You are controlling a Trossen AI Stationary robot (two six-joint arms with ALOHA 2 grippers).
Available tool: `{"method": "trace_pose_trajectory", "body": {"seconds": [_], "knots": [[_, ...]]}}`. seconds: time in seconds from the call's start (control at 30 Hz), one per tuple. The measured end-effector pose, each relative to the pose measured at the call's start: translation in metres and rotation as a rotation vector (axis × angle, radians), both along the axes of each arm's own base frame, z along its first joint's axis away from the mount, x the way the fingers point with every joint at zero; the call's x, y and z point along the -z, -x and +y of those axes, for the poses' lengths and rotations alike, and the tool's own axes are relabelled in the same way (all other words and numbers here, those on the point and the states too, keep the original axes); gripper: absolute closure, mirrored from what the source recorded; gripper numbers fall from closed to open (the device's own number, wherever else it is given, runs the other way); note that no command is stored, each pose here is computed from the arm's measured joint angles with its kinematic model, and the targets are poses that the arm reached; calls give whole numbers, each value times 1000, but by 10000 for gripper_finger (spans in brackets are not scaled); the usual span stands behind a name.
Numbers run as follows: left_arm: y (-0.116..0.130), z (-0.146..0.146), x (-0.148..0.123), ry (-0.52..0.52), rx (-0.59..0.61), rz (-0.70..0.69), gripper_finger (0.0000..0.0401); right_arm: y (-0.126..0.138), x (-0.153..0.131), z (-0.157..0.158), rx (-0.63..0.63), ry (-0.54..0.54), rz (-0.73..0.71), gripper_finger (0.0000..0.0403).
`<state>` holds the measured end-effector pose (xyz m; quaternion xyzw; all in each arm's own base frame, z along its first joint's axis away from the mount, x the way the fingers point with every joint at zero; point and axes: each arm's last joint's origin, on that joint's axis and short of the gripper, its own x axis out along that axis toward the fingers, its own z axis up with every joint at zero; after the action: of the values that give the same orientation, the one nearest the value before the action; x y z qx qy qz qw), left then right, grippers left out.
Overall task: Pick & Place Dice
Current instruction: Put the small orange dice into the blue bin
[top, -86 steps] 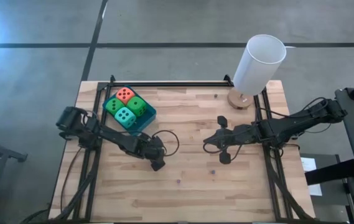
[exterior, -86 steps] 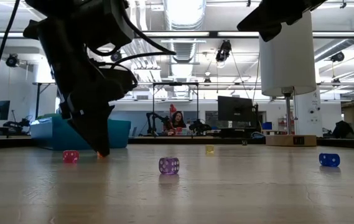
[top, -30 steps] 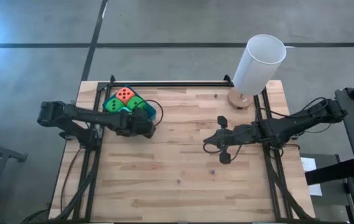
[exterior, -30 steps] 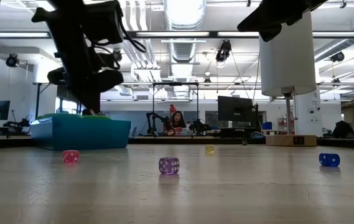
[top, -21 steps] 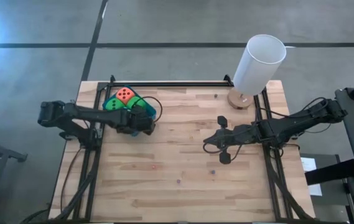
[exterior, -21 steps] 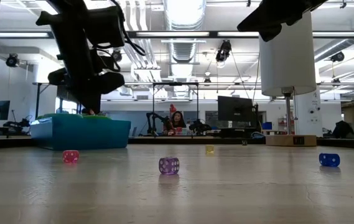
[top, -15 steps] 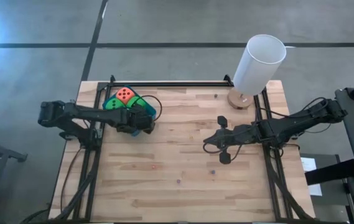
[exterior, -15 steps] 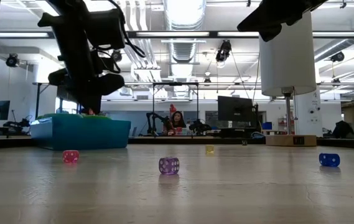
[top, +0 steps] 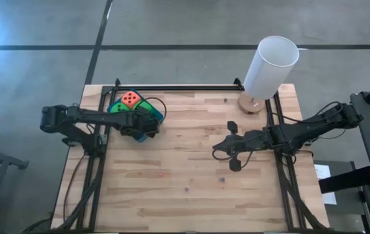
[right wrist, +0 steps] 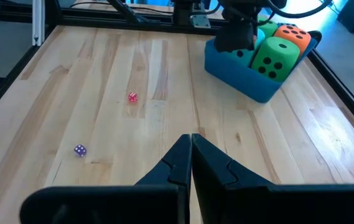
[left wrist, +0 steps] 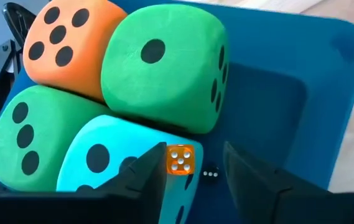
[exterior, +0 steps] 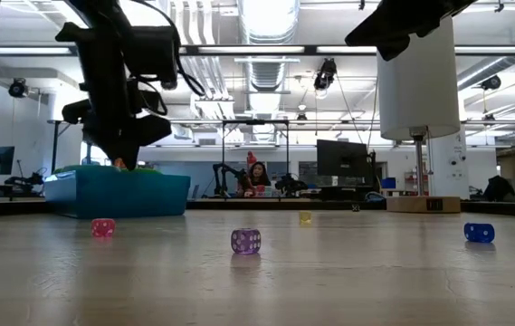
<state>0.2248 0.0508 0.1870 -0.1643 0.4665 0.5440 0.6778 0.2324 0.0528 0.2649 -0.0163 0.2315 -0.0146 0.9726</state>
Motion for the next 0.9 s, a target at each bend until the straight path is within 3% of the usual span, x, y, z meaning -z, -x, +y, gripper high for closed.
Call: {"method": "trace_pose_trajectory", "body": {"seconds": [0.4,0.6,0.9], "knots": [[1,0,1,8,12,13,219,0,0,0,1,-2,0,394],[-4,-2,-3,93,71,4,209,0,0,0,1,-4,0,394],[-5,-2,-4,100,99,11,199,0,0,0,1,-4,0,394]]}}
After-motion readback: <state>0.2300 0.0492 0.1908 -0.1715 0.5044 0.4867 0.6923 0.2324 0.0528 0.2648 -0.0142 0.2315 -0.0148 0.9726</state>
